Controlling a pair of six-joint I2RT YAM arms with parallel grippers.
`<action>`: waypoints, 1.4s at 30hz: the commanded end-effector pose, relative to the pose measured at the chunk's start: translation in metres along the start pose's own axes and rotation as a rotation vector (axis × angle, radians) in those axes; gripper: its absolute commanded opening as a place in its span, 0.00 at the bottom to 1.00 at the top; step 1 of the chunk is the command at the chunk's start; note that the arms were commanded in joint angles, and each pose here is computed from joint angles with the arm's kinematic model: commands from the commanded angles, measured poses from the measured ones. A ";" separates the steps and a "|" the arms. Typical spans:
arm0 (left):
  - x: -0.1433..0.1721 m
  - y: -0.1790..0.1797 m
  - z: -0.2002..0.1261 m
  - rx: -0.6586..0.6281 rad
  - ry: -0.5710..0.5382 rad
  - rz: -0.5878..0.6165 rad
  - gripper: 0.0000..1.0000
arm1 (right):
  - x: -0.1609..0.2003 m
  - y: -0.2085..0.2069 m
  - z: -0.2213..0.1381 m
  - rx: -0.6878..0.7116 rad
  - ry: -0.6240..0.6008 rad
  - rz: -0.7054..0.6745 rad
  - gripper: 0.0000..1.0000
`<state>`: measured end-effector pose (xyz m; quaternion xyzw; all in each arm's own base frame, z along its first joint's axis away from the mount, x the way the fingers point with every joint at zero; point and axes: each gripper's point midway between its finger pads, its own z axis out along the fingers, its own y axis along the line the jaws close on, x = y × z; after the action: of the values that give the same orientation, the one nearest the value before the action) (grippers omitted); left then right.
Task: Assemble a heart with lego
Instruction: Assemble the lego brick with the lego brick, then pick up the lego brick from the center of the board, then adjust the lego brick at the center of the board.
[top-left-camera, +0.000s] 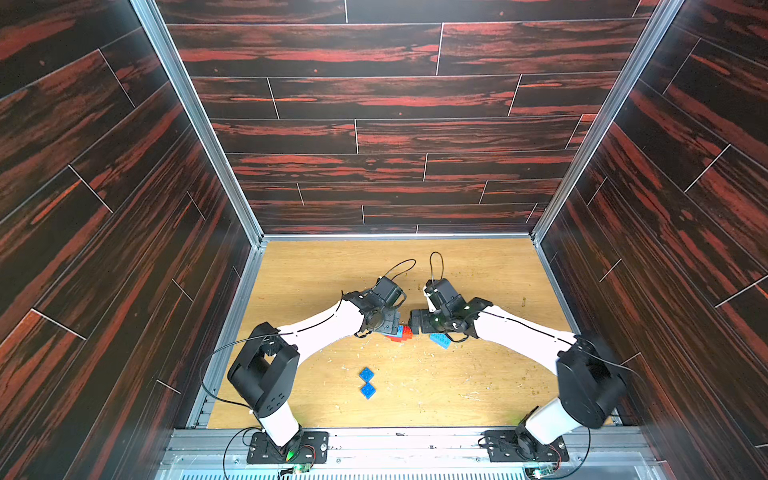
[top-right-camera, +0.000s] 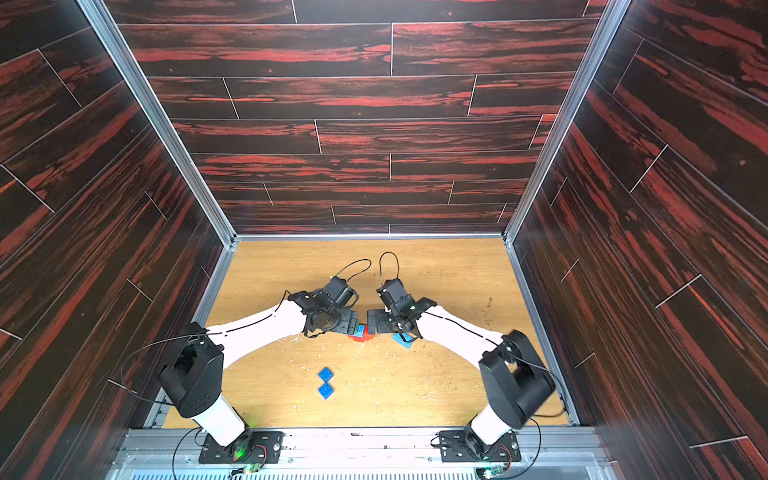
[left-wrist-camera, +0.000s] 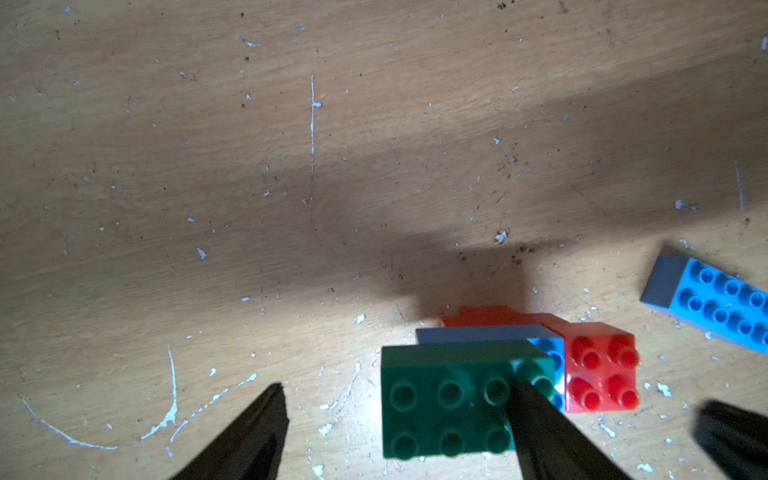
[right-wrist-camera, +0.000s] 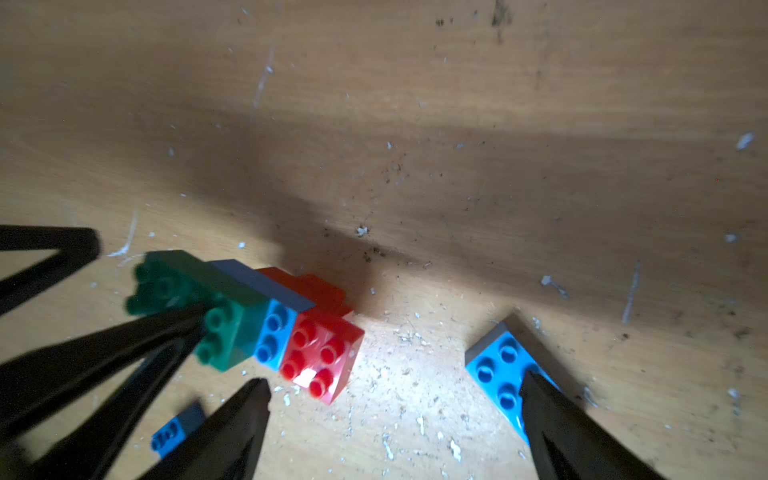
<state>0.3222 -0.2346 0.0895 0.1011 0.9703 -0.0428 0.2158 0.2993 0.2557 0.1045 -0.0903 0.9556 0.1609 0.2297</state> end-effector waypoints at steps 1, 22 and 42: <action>0.029 0.016 0.007 -0.081 0.131 0.070 0.87 | 0.005 -0.022 -0.009 0.086 0.023 -0.013 0.98; 0.001 0.026 -0.059 0.053 -0.174 -0.154 0.89 | 0.061 -0.094 0.028 0.333 0.229 -0.194 0.89; 0.059 0.025 -0.009 0.137 -0.027 -0.268 0.60 | 0.041 -0.080 0.048 0.221 0.219 -0.238 0.27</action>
<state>0.2667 -0.1956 0.0794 -0.0190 0.9658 -0.1417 0.2164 0.2997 0.1883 0.0181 -0.1888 0.9704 0.0059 0.1507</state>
